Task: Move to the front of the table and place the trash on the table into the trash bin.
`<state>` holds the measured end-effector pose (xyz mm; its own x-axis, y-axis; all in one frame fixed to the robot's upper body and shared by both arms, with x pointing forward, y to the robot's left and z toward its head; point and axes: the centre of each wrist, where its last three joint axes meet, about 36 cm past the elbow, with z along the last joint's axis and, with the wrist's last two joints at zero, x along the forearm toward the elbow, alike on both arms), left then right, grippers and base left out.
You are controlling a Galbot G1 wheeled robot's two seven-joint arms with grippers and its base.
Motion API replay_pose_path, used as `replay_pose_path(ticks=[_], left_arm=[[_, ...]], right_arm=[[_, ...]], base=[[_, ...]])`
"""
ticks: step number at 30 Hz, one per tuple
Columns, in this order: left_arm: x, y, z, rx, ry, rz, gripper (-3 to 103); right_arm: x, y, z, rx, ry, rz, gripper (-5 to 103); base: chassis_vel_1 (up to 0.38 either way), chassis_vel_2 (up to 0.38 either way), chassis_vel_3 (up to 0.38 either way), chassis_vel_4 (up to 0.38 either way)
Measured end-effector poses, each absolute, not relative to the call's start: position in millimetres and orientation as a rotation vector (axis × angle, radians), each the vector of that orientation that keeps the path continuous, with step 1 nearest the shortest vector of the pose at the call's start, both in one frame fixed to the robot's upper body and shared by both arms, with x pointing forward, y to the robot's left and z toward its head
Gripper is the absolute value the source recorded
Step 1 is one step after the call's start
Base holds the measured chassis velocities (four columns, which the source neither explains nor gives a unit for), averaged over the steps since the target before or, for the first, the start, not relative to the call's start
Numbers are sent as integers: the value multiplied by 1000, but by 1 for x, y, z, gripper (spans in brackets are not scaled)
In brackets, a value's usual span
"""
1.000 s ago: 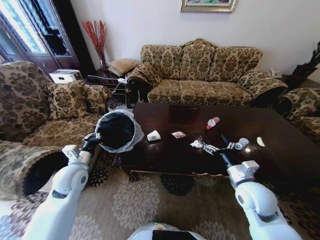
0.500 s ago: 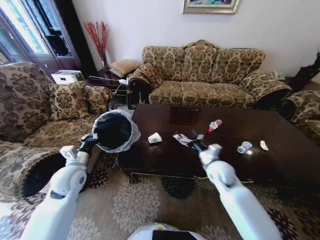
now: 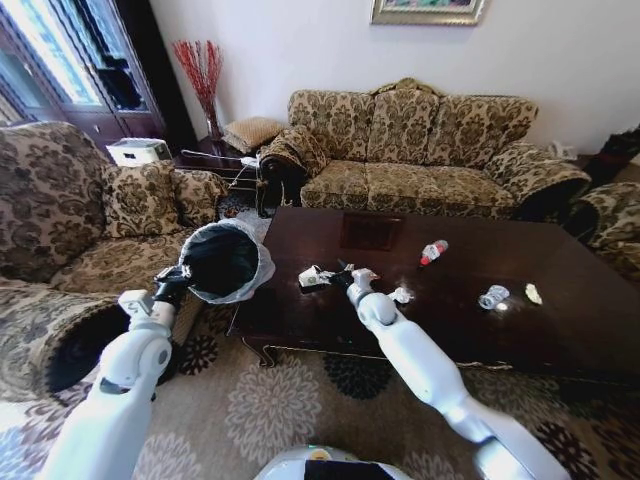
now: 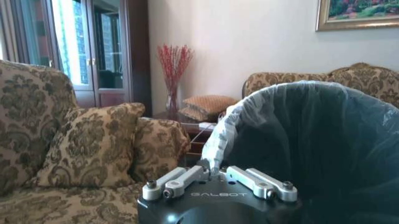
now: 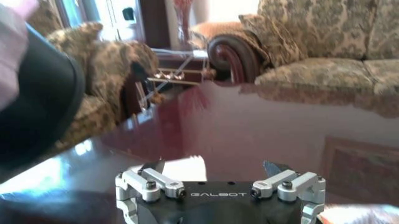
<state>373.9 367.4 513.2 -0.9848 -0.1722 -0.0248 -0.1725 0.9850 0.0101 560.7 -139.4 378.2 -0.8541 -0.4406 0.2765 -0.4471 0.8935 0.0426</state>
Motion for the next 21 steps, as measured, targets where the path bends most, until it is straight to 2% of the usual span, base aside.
replay_pose_path(ticks=[6,9,13,14,15,17,18,21], left_arm=[[381,373,519,-281,3095,39,0],[381,374,521,-275,3095,47,0],[381,372,522,-270,3095,43,0],[380,372,522,-267,3095,41,0],[380,371,522,-264,3096,40,0],[379,371,522,-261,3098,38,0],[379,370,521,-258,3099,37,0],[379,370,521,-253,3099,37,0]], right_arm=[[564,-143,367,698,-2746,33,103],[568,-144,361,730,-2731,35,96],[570,-142,358,746,-2721,39,93],[571,-140,356,755,-2717,38,83],[571,-138,355,764,-2713,37,77],[572,-136,354,768,-2710,35,77],[572,-133,353,771,-2708,33,66],[572,-130,351,774,-2707,38,61]], base=[[0,0,0,0],[0,0,0,0],[0,0,0,0],[0,0,0,0],[0,0,0,0],[0,0,0,0],[0,0,0,0],[0,0,0,0]])
